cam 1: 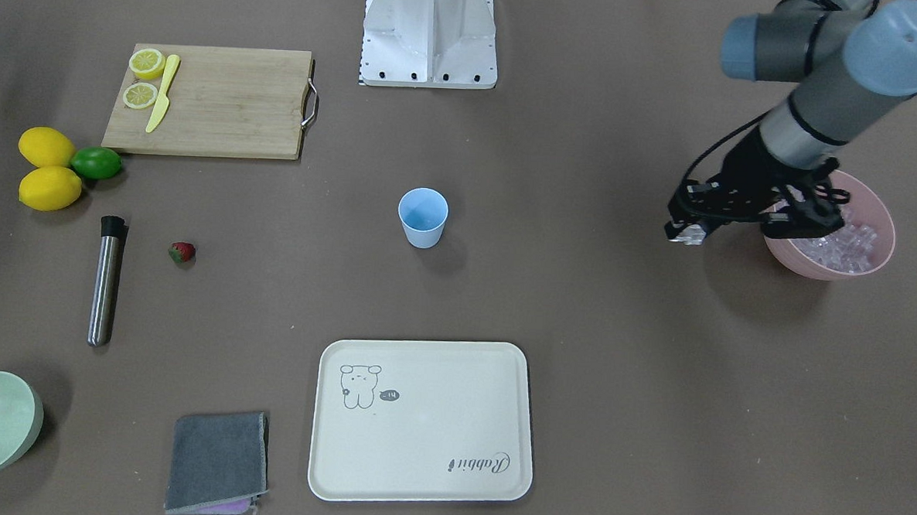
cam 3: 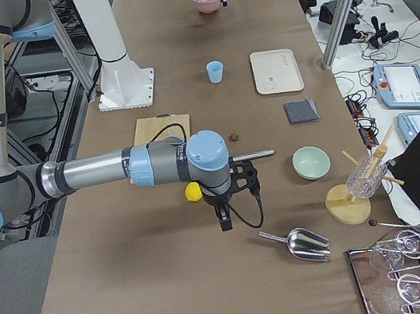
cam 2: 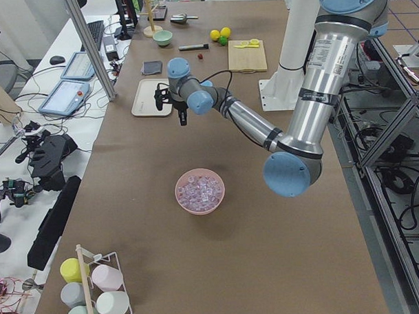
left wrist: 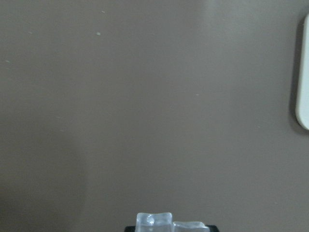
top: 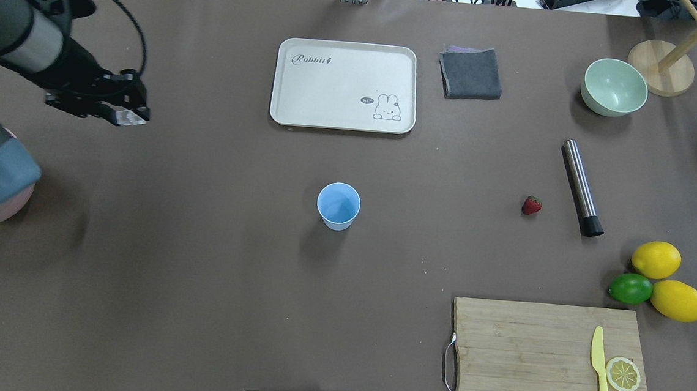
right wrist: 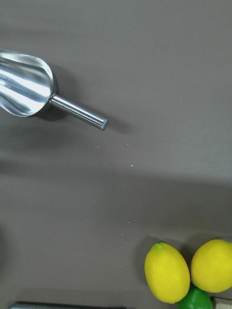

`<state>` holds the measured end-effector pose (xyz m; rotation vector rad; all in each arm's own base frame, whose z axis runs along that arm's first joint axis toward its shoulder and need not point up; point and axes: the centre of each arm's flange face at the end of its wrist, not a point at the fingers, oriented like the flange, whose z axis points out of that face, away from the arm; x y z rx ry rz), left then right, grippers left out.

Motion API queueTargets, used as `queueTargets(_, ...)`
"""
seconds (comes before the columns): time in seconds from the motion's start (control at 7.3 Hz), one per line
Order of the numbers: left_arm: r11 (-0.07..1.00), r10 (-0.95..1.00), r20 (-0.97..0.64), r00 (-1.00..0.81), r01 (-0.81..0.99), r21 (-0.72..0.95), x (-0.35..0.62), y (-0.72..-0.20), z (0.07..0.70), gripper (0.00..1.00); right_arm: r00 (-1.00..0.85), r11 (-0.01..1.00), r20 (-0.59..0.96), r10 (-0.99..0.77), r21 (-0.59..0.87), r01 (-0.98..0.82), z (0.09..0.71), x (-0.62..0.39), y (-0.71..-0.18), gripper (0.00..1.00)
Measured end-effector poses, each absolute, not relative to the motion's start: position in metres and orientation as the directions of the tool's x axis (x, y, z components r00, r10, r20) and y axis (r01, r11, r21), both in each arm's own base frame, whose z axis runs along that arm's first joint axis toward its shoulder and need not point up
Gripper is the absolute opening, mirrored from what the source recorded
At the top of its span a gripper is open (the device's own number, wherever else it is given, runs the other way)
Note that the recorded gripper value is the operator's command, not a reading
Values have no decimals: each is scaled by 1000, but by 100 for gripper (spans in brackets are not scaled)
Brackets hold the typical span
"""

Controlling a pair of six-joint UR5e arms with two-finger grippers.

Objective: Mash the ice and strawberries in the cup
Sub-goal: 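Carry the ice cube with the left gripper over the blue cup and release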

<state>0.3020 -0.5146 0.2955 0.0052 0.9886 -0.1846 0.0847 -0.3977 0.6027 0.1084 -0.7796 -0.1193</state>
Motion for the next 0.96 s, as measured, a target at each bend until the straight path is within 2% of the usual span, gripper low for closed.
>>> queueTargets(0.41, 989, -130, -824, 552, 129, -70, 422, -465, 197, 0, 698, 988, 701, -148, 143, 65, 602, 84, -399, 100)
queueTargets(0.96, 995, -61, -827, 559, 98, -7, 522, -426, 136, 0, 679, 984, 714, -171, 163, 76, 594, 77, -402, 100)
